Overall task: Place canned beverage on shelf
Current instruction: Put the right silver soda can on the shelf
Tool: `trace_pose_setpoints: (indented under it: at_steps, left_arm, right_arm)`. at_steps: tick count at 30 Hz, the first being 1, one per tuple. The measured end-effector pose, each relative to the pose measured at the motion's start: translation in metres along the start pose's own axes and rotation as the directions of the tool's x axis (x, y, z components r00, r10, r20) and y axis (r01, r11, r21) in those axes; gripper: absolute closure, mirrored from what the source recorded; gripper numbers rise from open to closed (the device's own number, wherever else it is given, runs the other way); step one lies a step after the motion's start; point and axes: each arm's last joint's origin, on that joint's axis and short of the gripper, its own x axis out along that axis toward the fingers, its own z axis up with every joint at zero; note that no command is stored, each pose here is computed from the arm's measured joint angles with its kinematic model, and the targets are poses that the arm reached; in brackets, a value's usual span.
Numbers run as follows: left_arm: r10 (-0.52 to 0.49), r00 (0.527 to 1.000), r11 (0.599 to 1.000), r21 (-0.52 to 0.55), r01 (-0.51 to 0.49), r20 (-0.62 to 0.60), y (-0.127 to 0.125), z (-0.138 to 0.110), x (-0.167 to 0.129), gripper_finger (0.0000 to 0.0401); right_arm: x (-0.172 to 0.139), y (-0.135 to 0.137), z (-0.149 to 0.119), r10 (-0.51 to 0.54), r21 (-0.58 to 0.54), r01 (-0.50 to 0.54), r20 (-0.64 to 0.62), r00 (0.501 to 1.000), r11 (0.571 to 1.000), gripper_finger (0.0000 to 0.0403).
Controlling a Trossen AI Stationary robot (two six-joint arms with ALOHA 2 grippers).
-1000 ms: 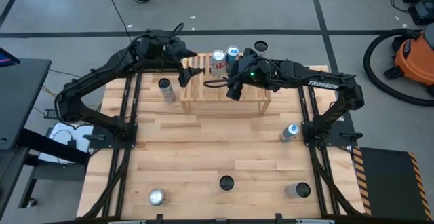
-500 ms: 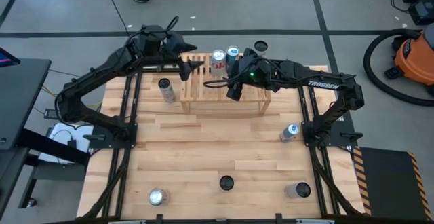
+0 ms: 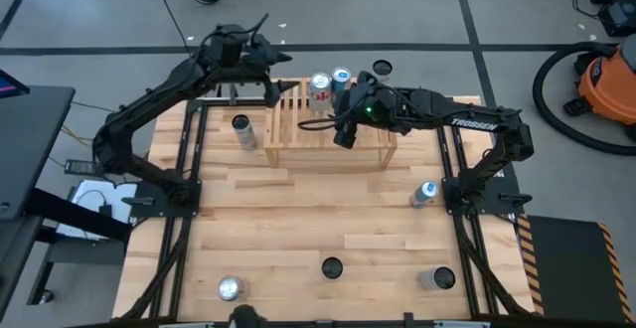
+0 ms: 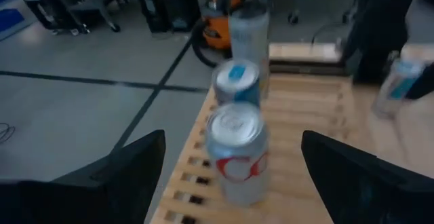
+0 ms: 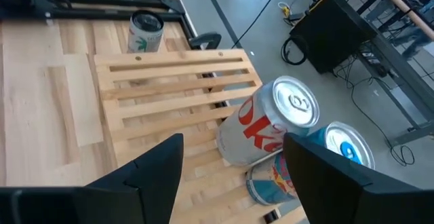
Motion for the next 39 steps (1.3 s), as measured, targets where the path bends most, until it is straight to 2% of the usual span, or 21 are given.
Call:
trace_pose_setpoints:
  at_steps: [5,13,25,31,39]
  left_arm:
    - [-0.060,0.997,0.998,0.026,0.061,-0.038,0.007,-0.013,0.019,0.0046]
    - [-0.071,0.997,0.997,0.005,0.071,-0.035,0.010,-0.022,0.050,0.0046]
    - [-0.062,0.998,0.997,-0.042,0.062,-0.002,0.012,-0.022,0.060,0.0046]
    - [-0.108,0.994,0.992,-0.069,0.107,-0.011,0.012,-0.030,0.071,0.0046]
    - [-0.110,0.994,0.990,-0.086,0.110,-0.001,0.014,-0.033,0.080,0.0046]
  right_arm:
    - [0.000,0.001,-0.005,0.005,-0.025,-0.006,-0.044,0.999,1.000,0.0141]
    - [0.000,0.001,-0.006,0.006,-0.029,-0.008,-0.054,0.998,1.000,0.0140]
    - [0.000,0.001,-0.006,0.006,-0.026,-0.008,-0.053,0.999,1.000,0.0140]
    - [0.000,0.001,-0.005,0.007,-0.028,-0.008,-0.052,0.999,1.000,0.0142]
    - [0.000,0.001,-0.006,0.008,-0.030,-0.009,-0.056,0.998,1.000,0.0141]
